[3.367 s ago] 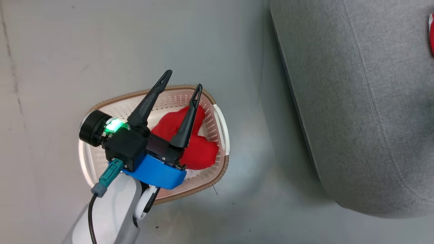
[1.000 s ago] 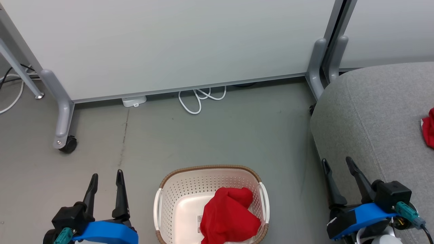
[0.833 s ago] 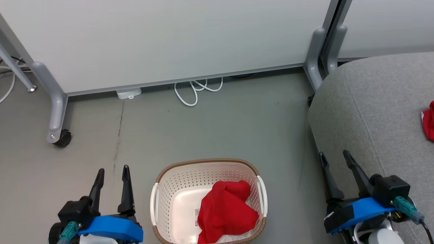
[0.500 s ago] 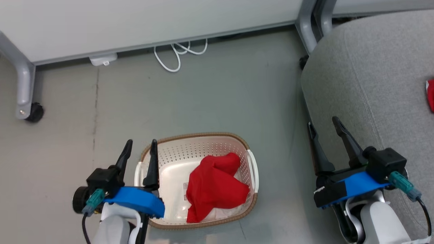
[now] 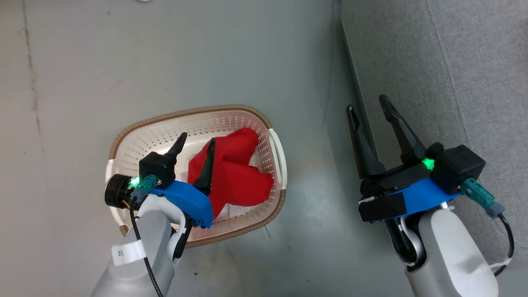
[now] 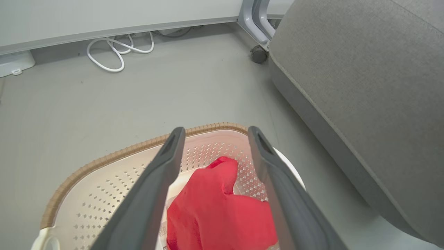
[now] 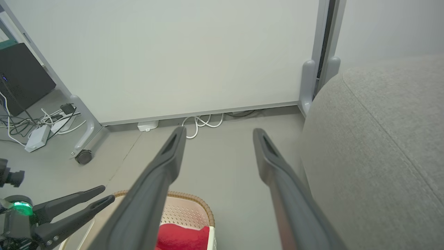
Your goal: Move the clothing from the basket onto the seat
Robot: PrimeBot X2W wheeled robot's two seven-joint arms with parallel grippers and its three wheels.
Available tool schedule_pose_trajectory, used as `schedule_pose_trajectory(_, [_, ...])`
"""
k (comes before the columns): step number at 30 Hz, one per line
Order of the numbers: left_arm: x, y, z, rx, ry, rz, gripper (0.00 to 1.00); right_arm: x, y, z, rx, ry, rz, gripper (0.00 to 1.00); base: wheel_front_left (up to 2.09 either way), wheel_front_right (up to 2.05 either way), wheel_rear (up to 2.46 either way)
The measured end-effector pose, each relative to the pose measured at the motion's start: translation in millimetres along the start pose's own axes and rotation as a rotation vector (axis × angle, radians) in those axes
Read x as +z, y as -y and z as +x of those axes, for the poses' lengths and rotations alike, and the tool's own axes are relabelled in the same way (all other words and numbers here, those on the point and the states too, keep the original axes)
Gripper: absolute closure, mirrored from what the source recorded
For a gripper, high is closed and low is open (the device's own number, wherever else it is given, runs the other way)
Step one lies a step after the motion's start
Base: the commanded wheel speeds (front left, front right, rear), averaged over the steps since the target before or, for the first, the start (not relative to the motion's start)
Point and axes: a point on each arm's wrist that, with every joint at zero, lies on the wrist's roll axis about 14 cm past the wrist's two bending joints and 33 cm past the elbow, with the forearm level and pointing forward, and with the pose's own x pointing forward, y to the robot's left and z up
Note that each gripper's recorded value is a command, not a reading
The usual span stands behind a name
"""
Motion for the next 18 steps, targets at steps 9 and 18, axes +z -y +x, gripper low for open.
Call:
schedule_pose_trajectory(9, [-71, 1, 37, -0.06, -0.222, 0.002, 0.0, -22, 13, 8, -0.016, -0.032, 0.011, 0.0, 0.0, 0.0, 0.0])
schedule_pose_trajectory(18, [-120, -11, 62, -0.029, -0.377, -0.012, 0.0, -47, 34, 2, -0.067, -0.091, 0.003, 0.0, 0.0, 0.0, 0.0])
